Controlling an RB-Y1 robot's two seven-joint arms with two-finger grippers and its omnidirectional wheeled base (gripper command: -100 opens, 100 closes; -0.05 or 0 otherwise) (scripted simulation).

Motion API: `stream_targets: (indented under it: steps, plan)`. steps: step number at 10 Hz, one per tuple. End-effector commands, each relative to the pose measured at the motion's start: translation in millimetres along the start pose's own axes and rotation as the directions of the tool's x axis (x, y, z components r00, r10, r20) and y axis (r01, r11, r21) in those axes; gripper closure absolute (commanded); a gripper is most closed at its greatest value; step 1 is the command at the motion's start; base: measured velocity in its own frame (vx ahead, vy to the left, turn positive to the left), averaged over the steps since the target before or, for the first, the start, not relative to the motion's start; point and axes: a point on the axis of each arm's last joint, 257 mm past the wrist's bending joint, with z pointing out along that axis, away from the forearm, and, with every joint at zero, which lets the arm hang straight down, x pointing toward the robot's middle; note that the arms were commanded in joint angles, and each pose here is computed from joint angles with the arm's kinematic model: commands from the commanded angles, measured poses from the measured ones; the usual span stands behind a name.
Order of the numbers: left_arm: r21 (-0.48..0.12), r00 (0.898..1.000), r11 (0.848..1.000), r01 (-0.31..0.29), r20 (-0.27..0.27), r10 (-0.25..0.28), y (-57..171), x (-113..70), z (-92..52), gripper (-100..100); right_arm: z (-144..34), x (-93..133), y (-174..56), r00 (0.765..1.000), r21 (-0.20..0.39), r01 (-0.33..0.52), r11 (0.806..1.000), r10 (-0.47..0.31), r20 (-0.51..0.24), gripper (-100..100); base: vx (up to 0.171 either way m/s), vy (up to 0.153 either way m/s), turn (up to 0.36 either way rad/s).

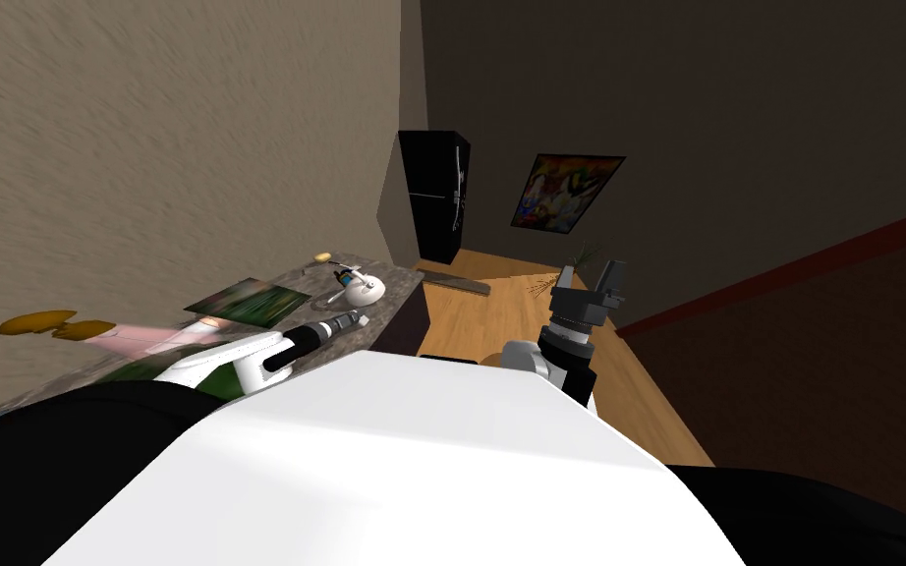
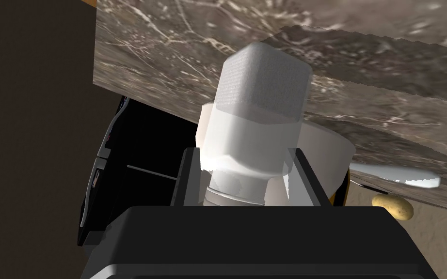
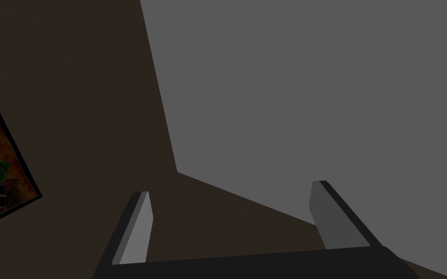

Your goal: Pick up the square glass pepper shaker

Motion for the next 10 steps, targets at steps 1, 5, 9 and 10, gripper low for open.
stream_targets:
  steps: [1, 5, 9, 10]
  plan:
    - [0.008, 1.0, 1.0, 0.024, -0.003, -0.024, 6.1, 3.2, -7.7, 100, 0.0, 0.0, 0.0, 1.0, 0.0, 0.0, 1.0, 0.0, 0.0, 0, 0.033, -0.035, 0.008]
    - [0.003, 1.0, 1.0, -0.019, 0.018, 0.019, 18.8, -4.8, -18.2, 100, 0.0, 0.0, 0.0, 1.0, 0.0, 0.0, 1.0, 0.0, 0.0, 0, 0.019, -0.028, 0.007]
    - [0.002, 0.999, 1.0, -0.005, 0.044, 0.005, 37.6, -9.7, -38.1, 100, 0.0, 0.0, 0.0, 1.0, 0.0, 0.0, 1.0, 0.0, 0.0, 0, 0.024, -0.032, 0.004]
    - [-0.002, 0.998, 1.0, -0.032, 0.052, 0.032, 38.7, -14.6, -38.7, 100, 0.0, 0.0, 0.0, 1.0, 0.0, 0.0, 1.0, 0.0, 0.0, 0, 0.021, -0.031, 0.012]
